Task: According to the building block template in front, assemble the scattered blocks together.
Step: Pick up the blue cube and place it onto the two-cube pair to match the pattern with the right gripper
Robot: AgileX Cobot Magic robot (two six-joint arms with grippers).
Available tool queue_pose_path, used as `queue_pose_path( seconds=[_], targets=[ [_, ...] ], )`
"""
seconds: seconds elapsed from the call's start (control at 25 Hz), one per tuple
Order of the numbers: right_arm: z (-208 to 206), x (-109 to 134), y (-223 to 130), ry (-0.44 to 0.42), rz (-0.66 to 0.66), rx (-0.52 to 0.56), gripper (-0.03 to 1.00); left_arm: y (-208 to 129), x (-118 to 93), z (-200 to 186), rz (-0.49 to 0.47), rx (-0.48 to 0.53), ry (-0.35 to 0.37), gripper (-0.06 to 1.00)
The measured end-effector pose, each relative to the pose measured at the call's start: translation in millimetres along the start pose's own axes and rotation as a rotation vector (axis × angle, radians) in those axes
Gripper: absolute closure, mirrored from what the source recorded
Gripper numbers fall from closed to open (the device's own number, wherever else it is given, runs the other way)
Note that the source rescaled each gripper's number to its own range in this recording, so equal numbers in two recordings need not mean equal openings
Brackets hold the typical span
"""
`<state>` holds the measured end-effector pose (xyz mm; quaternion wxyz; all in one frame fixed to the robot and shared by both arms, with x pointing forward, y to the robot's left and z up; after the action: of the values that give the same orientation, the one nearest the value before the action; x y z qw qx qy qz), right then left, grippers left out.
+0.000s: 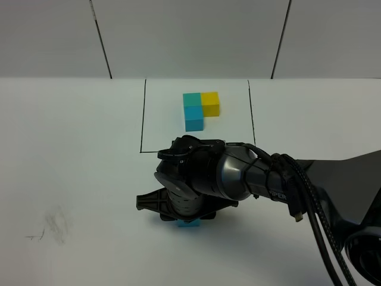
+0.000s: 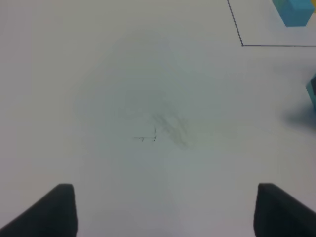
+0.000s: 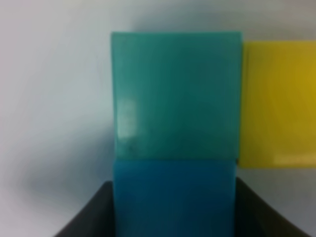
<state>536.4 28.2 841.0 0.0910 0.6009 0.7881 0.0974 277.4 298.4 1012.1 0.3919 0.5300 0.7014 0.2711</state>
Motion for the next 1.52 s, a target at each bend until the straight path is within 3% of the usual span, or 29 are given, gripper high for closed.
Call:
queue_pose_path(
  seconds=[0.84,0.92,1.24,1.32,1.52],
  targets=[
    [-3,6,-2,0.009,-0.013,0.057,0.77,0,0,0,0.000,0.000,0.001,0.35],
    [-3,6,-2,0.013,-0.029,0.062,0.72,0,0,0,0.000,0.000,0.001,0.35],
    [-23,3,-1,0.016,-0.082,0.062,0.25,0,0,0,0.001,0.000,0.001,0.35],
    [-41,1,2,0.024,-0.090,0.045,0.19,0,0,0,0.001,0.000,0.001,0.35],
    [-91,-11,10,0.025,-0.099,-0.021,0.16,0,0,0,0.001,0.000,0.001,0.35]
  ],
)
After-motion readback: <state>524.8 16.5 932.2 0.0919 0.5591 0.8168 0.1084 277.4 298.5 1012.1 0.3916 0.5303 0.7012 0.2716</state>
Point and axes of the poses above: a point on each arm's last joint axis where the gripper is mounted, z pointing out along that axis toward the gripper, x along the wrist's bending axis when the last joint is at zero, y = z × x, the point moved 6 cm from there along z, pointing out along that axis toward the gripper, and after that the axes turned 15 degrees about -z, right-handed, at the moved point
